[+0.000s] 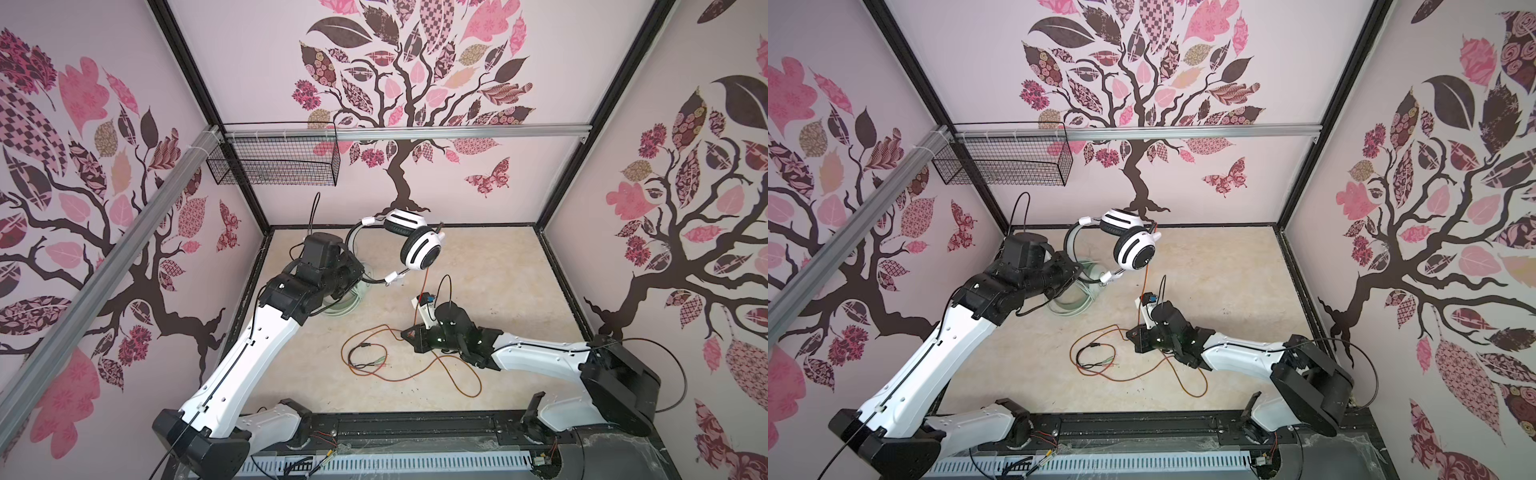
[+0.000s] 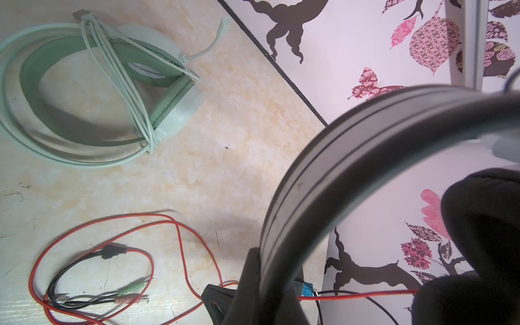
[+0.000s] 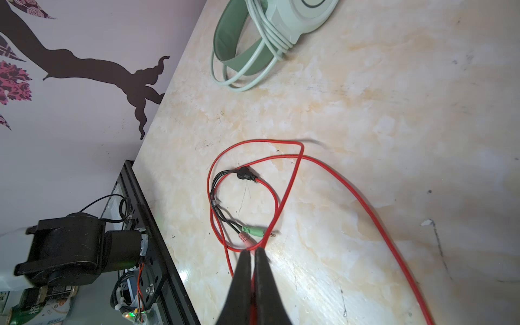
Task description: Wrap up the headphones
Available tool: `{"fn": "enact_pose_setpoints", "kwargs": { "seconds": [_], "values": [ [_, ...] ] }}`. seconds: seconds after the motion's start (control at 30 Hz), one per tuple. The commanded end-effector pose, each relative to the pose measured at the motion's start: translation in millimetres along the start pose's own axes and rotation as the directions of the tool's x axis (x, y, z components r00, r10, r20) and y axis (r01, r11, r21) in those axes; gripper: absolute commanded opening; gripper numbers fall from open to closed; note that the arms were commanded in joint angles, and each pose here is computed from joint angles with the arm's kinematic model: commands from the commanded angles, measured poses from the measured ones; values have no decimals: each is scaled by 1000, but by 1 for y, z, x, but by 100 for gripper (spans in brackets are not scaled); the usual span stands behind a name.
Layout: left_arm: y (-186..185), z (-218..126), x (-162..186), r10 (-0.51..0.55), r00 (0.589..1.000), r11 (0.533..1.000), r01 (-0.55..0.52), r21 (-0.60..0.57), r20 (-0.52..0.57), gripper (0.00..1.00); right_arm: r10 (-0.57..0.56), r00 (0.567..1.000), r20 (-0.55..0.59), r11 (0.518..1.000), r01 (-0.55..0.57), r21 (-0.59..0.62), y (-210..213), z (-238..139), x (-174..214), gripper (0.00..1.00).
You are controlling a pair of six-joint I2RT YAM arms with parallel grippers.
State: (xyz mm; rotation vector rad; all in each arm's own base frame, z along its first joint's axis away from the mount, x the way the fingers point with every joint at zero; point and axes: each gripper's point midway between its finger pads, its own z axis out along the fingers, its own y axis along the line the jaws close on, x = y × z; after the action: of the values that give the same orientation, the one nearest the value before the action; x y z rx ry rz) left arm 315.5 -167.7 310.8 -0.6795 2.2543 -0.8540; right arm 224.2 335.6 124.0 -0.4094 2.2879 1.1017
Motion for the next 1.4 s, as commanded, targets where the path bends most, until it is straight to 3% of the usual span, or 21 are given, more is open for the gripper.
{"fn": "enact_pose_setpoints", "kwargs": {
  "seconds": [0.0, 0.3, 0.5, 0.77, 1.0, 1.37],
  "values": [
    [-28, 6, -11, -65, 998, 992, 63, 107, 18, 0, -56, 998, 13, 998, 56, 32, 11, -5, -11, 0],
    [-5, 26, -14, -66, 997, 998, 67, -21, 47, 0, -291, 956, -38, 932, 292, 216, 27, -16, -26, 0],
    [11, 34, -17, -19, 998, 994, 26, -107, 66, 0, -376, 923, -86, 880, 384, 280, 41, -29, -30, 0],
    [33, 18, -39, 144, 977, 958, -97, -270, 159, 0, -403, 879, -256, 819, 471, 327, 40, -56, -27, 0],
    [43, 3, -53, 235, 952, 918, -150, -366, 199, 0, -391, 855, -342, 797, 500, 339, 45, -83, -29, 0],
    [45, 9, -49, 238, 957, 914, -162, -371, 169, 0, -451, 846, -284, 767, 530, 362, 69, -107, -65, 0]
  ]
}}
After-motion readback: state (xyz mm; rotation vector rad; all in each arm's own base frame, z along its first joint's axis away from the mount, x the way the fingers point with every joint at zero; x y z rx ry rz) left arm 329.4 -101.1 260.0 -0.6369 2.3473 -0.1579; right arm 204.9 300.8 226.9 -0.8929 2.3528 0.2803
